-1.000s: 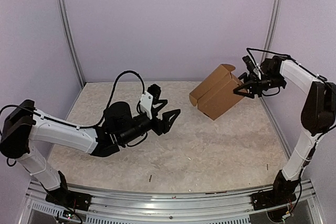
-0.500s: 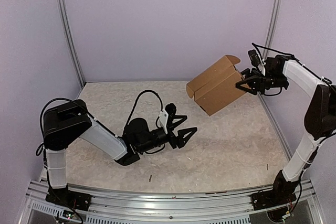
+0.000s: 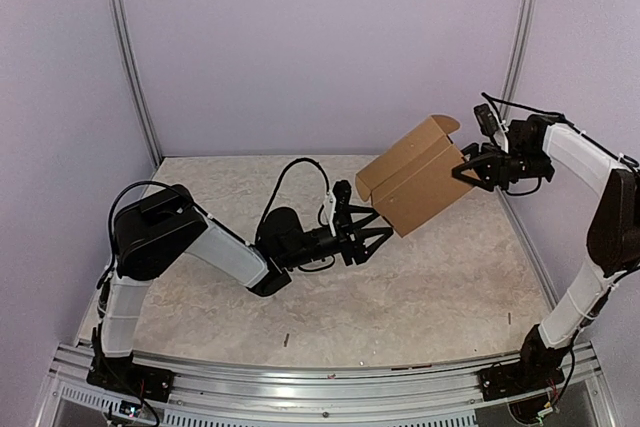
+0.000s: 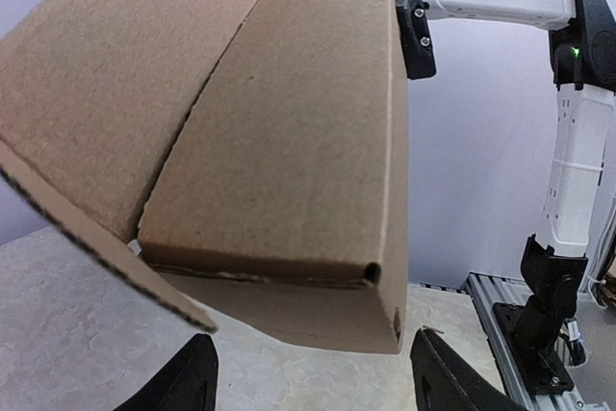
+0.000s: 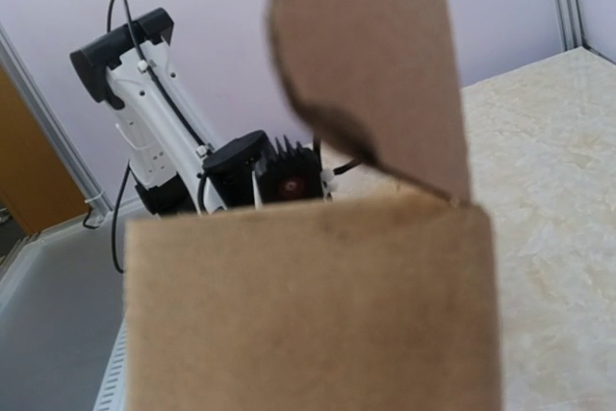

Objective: Fold the paper box

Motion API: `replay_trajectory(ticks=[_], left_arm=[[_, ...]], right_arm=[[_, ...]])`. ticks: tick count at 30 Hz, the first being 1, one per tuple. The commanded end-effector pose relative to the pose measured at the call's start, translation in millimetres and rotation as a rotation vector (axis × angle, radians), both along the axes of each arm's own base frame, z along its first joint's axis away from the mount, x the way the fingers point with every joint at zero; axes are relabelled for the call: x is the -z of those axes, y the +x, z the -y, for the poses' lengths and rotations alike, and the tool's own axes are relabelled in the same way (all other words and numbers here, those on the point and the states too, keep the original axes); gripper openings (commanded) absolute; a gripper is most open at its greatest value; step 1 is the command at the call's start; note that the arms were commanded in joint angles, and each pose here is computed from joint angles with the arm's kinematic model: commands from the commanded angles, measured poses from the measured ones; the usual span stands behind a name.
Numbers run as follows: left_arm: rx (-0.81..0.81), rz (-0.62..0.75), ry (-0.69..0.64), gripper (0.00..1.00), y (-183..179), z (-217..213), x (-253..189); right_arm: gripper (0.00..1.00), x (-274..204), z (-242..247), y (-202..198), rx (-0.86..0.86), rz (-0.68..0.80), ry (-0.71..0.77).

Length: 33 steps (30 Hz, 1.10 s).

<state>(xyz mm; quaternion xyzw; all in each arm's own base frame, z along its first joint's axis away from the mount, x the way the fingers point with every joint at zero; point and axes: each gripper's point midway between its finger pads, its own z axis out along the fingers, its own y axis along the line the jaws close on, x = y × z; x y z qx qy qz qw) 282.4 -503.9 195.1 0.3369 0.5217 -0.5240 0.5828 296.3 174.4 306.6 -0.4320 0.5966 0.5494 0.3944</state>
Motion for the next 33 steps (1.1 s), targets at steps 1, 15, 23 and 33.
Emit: replay_trajectory(ticks=[1, 15, 23, 33], left_arm=[[0.092, 0.209, -0.264, 0.65, -28, -20, -71], [0.129, 0.203, -0.279, 0.56, -31, -26, -84], [0.074, 0.198, -0.266, 0.66, -16, -22, -84], [-0.055, 0.197, -0.237, 0.70, 0, -39, -82]], right_arm=[[0.53, -23, -1, -7, -0.014, -0.004, 0.133], [0.56, -2, -9, -9, -0.031, -0.013, 0.130], [0.56, -6, -19, -17, -0.070, -0.023, 0.130], [0.52, -22, -19, -16, -0.077, -0.006, 0.131]])
